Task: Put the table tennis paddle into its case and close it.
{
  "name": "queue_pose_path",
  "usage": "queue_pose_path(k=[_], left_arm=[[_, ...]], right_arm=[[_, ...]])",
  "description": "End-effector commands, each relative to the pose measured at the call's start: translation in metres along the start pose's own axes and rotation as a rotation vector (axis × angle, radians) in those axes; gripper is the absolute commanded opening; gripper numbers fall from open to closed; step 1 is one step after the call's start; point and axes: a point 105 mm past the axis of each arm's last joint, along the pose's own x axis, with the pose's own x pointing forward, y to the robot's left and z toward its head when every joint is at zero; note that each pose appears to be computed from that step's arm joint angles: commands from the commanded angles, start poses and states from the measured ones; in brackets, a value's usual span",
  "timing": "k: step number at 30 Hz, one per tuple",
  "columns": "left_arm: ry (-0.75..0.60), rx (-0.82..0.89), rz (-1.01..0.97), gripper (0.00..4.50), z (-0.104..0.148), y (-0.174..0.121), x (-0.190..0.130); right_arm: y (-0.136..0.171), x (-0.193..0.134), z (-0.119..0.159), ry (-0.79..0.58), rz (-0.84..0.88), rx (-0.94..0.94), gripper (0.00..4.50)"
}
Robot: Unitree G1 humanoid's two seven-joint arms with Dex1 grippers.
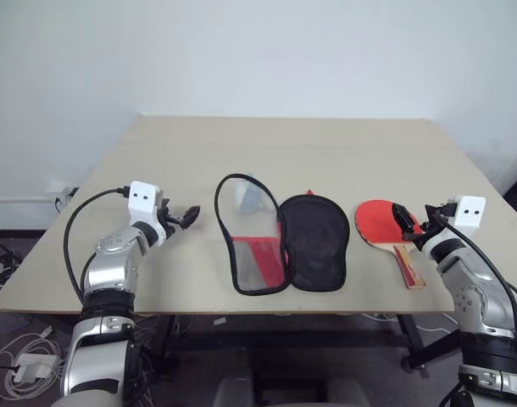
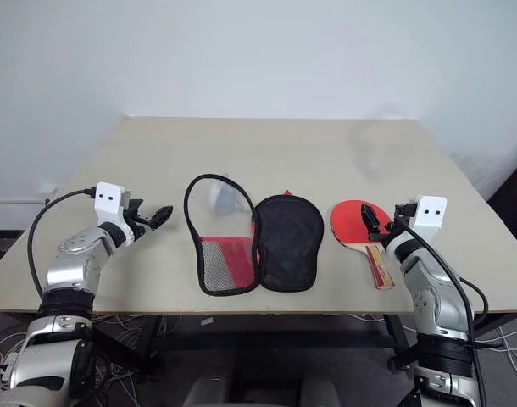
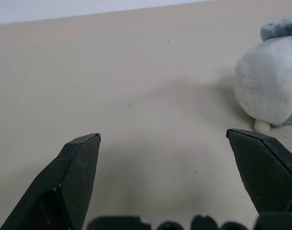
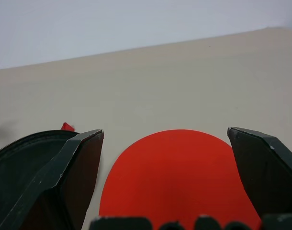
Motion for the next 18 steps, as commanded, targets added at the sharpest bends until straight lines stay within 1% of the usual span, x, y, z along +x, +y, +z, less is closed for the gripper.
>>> queue_pose_path(k=[1, 7, 12, 15, 18], left_arm=[[-0.061, 0.037, -0.012, 4.50, 0.023, -0.001, 0.004], [-0.072, 0.039, 0.000, 4.50, 0.029, 0.004, 0.000], [-0.103, 0.015, 0.007, 4.50, 0.037, 0.008, -0.011], [-0.112, -0.007, -0.016, 4.50, 0.039, 0.006, -0.018], [-0.128, -0.046, -0.060, 4.50, 0.047, 0.003, -0.023]], right_arm=[[0.004, -0.001, 0.022, -0.087, 0.002, -0.015, 4.48], [0.007, 0.001, 0.020, -0.079, 0.014, -0.007, 4.48], [0.013, 0.006, 0.014, -0.056, 0.041, -0.007, 4.48], [0.017, 0.009, 0.016, -0.063, 0.054, -0.022, 4.48], [0.016, 0.011, 0.021, -0.072, 0.054, -0.028, 4.48]])
